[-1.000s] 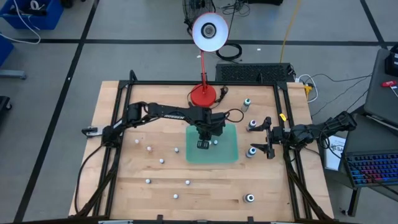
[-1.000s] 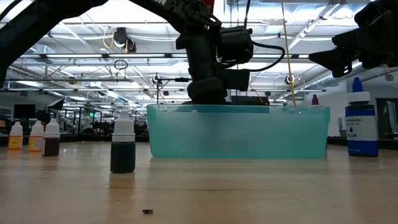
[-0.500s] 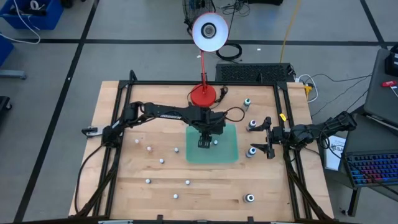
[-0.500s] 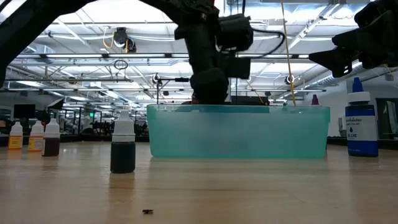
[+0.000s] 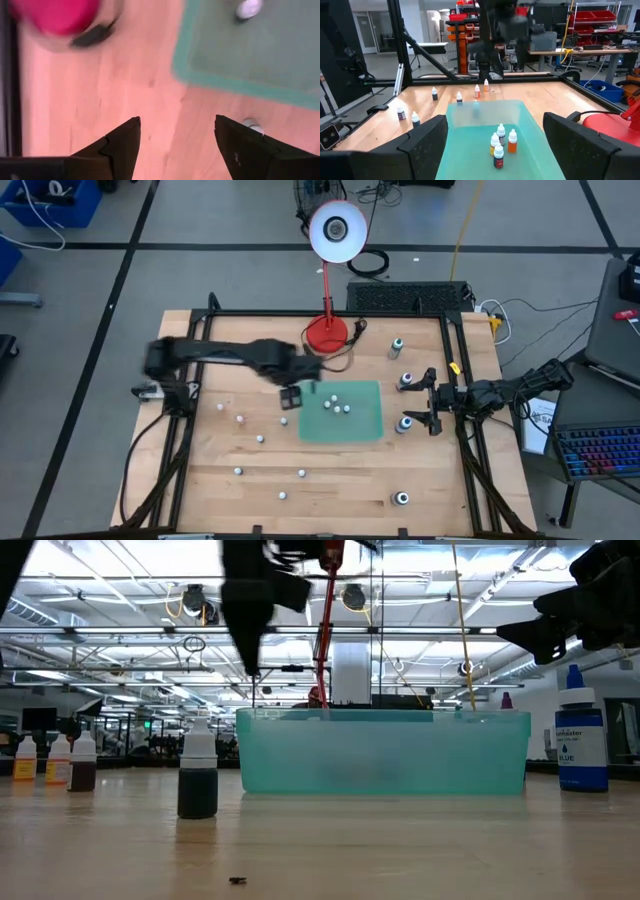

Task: Pick & Place food coloring
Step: Put the small orange food coloring bottle into the green bin

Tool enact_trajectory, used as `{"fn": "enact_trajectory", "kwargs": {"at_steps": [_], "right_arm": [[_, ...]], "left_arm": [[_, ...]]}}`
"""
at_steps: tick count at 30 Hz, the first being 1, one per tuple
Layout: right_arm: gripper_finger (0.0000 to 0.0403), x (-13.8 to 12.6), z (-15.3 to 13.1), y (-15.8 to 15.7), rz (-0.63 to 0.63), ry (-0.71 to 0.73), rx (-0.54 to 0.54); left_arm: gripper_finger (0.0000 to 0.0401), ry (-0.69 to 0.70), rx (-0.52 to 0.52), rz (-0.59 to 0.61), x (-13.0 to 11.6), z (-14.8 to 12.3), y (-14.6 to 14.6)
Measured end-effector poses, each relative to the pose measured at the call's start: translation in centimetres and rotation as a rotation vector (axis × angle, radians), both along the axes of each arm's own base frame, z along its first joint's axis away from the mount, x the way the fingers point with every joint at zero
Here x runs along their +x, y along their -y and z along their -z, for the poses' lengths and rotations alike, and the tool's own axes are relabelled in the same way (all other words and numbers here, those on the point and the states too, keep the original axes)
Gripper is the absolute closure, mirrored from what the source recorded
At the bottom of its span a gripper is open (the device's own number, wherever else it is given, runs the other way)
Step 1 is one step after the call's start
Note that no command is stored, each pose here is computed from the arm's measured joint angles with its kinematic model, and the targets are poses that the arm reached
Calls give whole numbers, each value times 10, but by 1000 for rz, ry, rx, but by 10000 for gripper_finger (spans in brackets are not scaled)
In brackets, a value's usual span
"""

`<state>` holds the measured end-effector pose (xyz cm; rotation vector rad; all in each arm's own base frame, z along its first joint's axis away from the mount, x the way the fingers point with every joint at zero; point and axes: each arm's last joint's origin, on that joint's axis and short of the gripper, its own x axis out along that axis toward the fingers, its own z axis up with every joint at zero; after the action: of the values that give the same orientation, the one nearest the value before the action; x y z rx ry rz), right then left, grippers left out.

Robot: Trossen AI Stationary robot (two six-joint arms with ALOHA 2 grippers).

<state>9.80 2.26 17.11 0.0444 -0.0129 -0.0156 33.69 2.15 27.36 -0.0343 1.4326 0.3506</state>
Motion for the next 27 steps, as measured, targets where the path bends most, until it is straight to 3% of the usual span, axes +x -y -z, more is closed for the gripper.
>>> {"fn": "enact_trajectory", "kwargs": {"at_steps": [6, 9, 12, 18, 22, 27], "right_arm": [[90, 0, 0, 0, 0, -2, -1], [89, 0, 0, 0, 1, -2, -1], [90, 0, 0, 0, 0, -2, -1], [89, 0, 0, 0, 0, -3, -1], [89, 0, 0, 0, 0, -2, -1], [89, 0, 0, 0, 0, 0, 0]], "left_arm": [[146, 116, -35, -405, -92, 8, 14], [146, 163, -98, -666, -130, 18, 20], [146, 179, -145, -838, -159, 31, 26], [146, 76, -165, -963, -193, 69, 31], [146, 114, -191, -882, -186, 69, 33], [146, 89, -190, -915, -185, 72, 34]]}}
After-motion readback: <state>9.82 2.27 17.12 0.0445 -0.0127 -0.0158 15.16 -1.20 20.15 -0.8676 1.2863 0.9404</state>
